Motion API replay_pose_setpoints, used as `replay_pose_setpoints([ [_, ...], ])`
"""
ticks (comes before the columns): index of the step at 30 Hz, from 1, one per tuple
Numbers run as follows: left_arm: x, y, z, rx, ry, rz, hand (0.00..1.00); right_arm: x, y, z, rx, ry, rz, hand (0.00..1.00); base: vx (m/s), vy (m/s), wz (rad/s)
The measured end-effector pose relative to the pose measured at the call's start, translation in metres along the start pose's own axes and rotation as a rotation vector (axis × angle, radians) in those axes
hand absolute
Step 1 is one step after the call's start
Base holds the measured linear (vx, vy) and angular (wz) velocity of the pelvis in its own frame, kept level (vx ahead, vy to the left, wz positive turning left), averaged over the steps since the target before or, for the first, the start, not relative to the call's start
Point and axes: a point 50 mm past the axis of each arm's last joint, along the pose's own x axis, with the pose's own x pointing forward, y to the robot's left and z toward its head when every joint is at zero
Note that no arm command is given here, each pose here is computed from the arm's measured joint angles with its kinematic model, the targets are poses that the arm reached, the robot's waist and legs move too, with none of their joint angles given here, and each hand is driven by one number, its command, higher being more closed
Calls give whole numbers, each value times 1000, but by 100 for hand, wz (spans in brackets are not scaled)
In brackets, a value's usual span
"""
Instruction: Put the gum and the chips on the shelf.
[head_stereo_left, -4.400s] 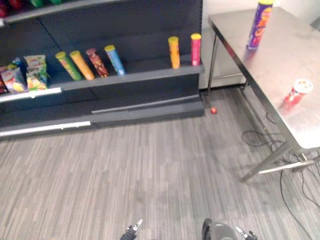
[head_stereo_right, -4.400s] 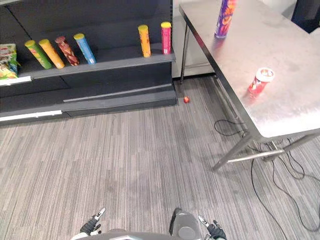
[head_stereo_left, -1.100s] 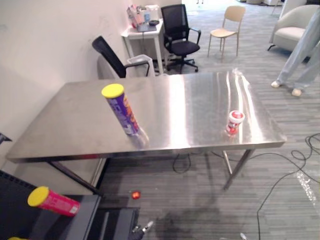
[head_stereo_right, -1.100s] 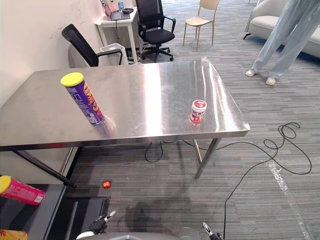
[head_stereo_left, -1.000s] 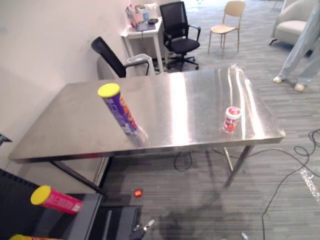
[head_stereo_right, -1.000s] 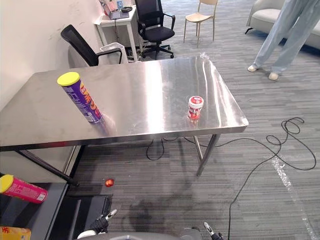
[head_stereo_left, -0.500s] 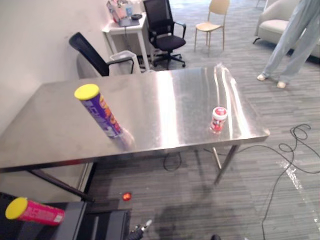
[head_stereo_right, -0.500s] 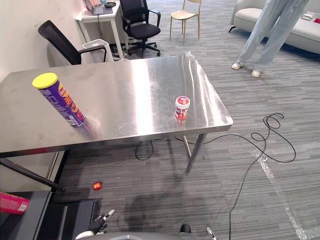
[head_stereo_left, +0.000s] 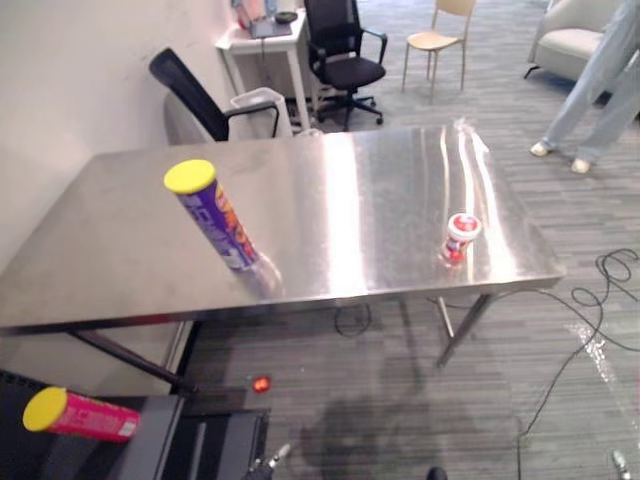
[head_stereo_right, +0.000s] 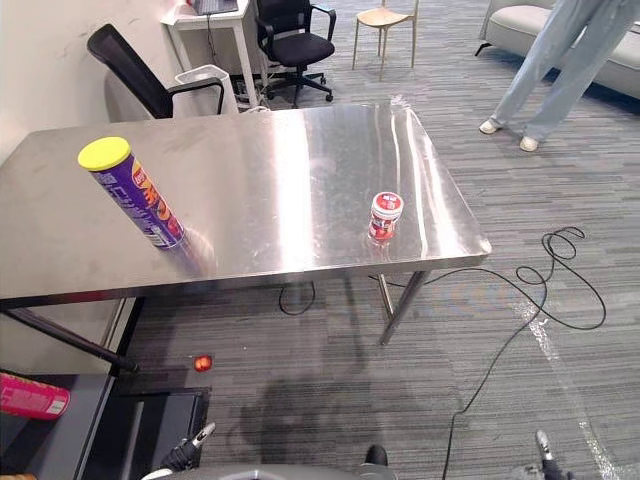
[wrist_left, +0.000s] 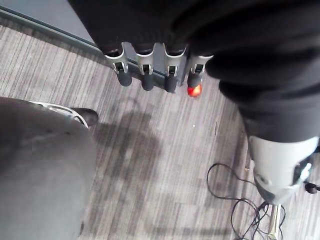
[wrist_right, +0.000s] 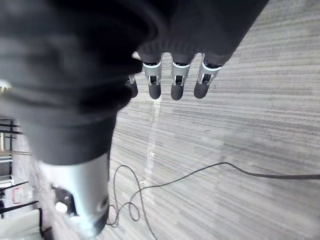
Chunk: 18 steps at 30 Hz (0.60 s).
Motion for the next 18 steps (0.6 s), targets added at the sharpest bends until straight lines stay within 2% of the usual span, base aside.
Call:
replay_pose_setpoints([
  [6, -3, 3, -11, 1, 27, 7, 0, 4, 19, 46, -15, -162, 38, 0, -6, -11, -7],
  [10, -3, 2, -12, 1, 34, 6, 0, -12, 57, 105, -57, -453, 150, 0, -3, 0, -14],
  [13, -4, 5, -12, 6, 30, 11, 0, -18, 72, 116, -42, -517, 167, 0, -4, -1, -1],
  [18, -5, 5, -15, 8, 39, 11, 0, -19, 82, 109, -108, -491, 235, 0, -14, -7, -3],
])
